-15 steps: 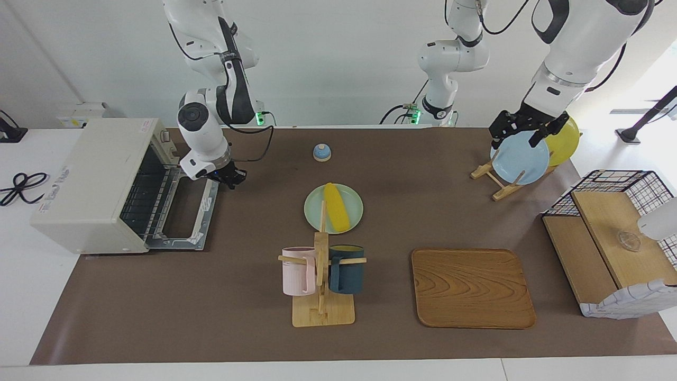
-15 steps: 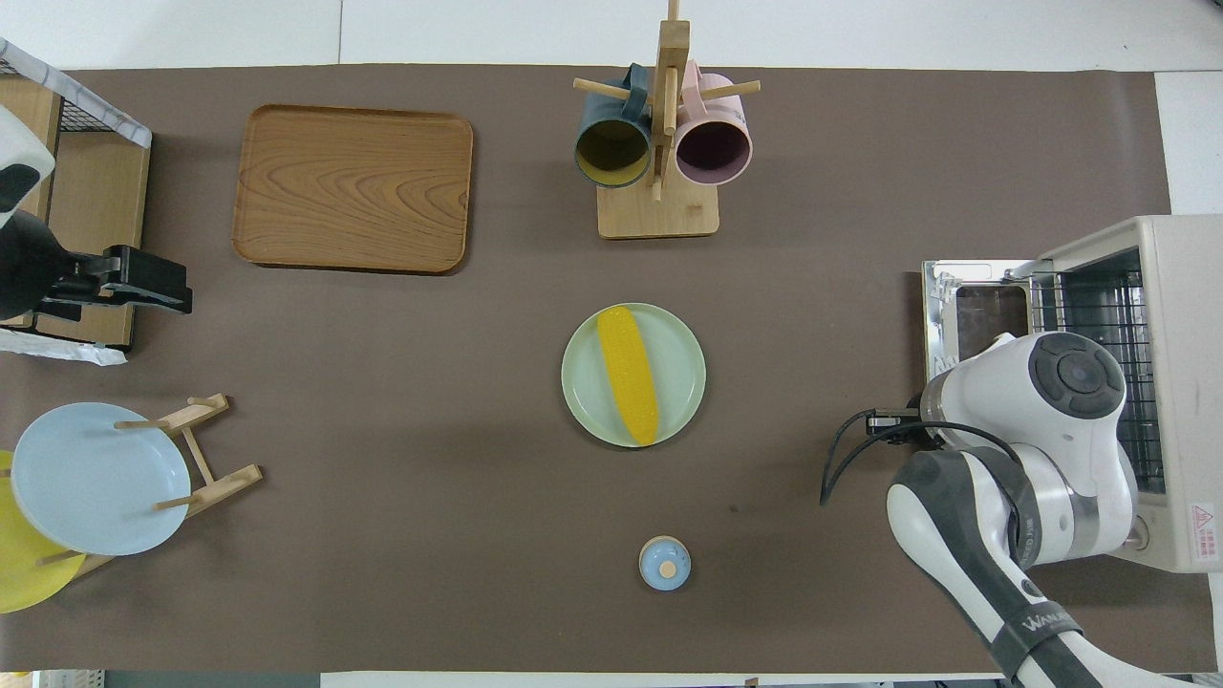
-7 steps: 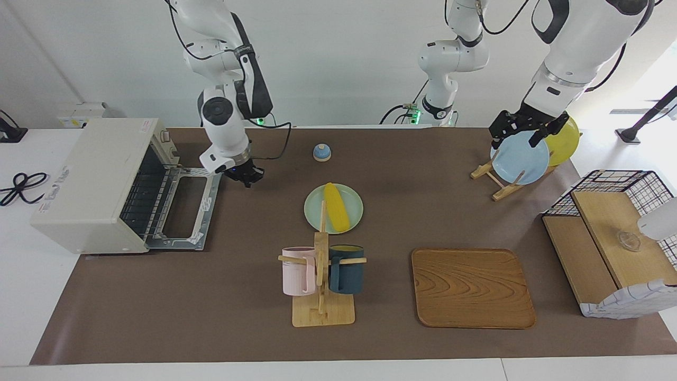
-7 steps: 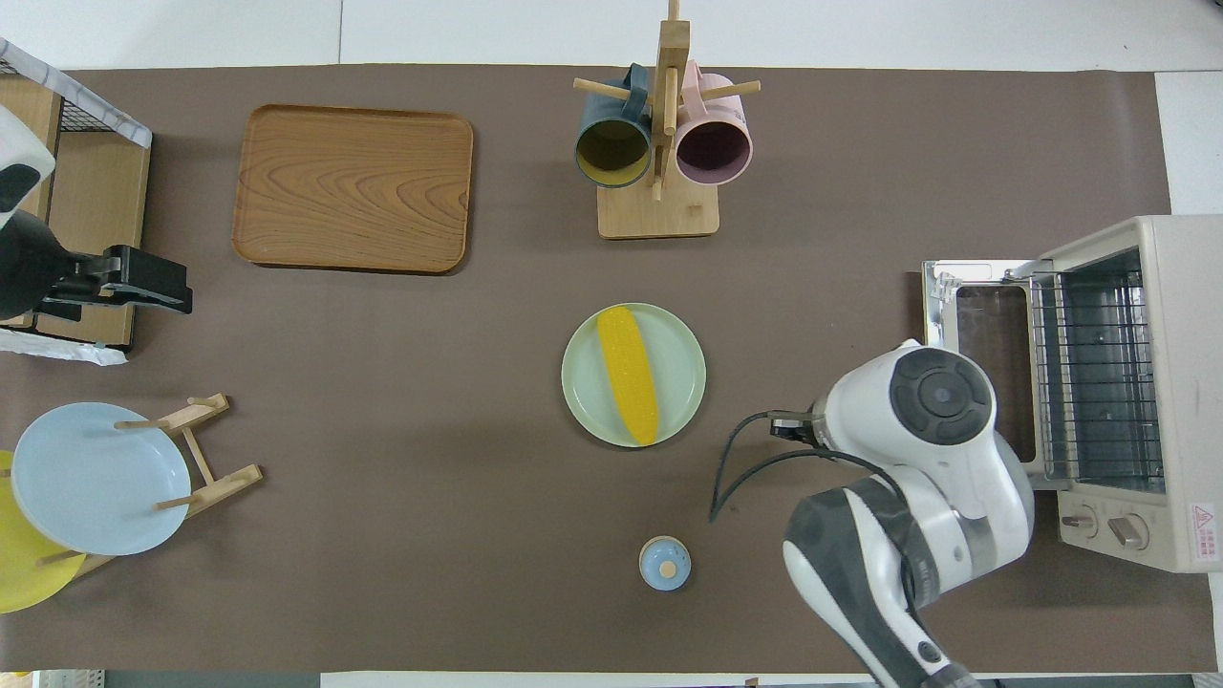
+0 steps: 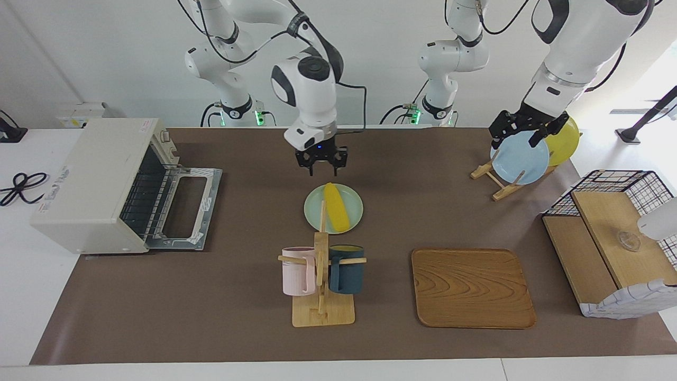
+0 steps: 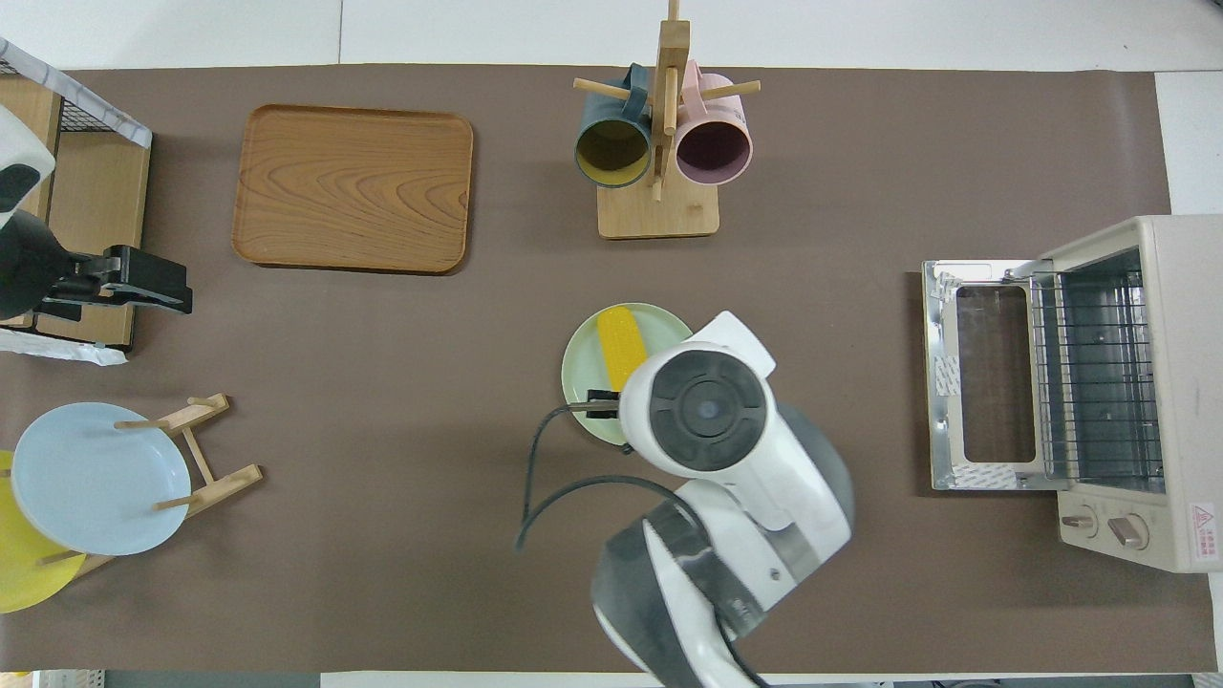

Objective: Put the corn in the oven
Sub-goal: 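Grasp the green plate holding the corn with the right gripper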

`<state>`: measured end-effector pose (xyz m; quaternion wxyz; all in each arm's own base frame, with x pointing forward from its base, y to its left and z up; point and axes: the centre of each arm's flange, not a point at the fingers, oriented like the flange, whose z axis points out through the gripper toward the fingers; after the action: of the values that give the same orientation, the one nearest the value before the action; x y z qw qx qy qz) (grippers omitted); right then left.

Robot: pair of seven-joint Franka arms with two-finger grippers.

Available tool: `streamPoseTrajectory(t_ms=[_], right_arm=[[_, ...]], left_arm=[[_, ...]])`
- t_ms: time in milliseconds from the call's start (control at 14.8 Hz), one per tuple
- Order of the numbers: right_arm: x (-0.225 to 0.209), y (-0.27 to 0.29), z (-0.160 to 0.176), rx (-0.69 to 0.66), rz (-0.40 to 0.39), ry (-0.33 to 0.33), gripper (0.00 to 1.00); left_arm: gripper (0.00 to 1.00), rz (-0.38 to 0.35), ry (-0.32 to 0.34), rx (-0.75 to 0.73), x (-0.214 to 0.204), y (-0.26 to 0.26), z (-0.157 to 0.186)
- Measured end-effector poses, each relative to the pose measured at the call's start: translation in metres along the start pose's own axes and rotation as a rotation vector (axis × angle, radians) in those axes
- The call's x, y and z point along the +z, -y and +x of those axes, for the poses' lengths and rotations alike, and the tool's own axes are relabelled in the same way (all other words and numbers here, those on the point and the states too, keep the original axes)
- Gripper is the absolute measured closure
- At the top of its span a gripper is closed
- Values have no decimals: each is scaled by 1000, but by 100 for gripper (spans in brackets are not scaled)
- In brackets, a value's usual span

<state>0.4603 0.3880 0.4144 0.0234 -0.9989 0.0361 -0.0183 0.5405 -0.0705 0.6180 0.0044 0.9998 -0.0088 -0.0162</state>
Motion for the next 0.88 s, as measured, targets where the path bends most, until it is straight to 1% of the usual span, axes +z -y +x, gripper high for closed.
streamPoseTrajectory(t_ms=[68,136,271,339,407,542,610,881], right_arm=[[14,34,-9,-11,-3,4,9],[35,59,-15,-21,-7,5,9],[79,81,-16,-40,-14,5,13],[96,85,-16,-51,-29,5,18],[105,85,-14,-58,-39,4,18],[107,84,-11,-74,-56,-15,38],[105,84,-10,-88,-65,-32,42],[101,82,-5,-132,-95,-76,42]], left_arm=[[0,0,0,0,0,0,0],[0,0,0,0,0,0,0],[0,0,0,0,0,0,0],[0,0,0,0,0,0,0],[0,0,0,0,0,0,0],[0,0,0,0,0,0,0],[0,0,0,0,0,0,0],[0,0,0,0,0,0,0]])
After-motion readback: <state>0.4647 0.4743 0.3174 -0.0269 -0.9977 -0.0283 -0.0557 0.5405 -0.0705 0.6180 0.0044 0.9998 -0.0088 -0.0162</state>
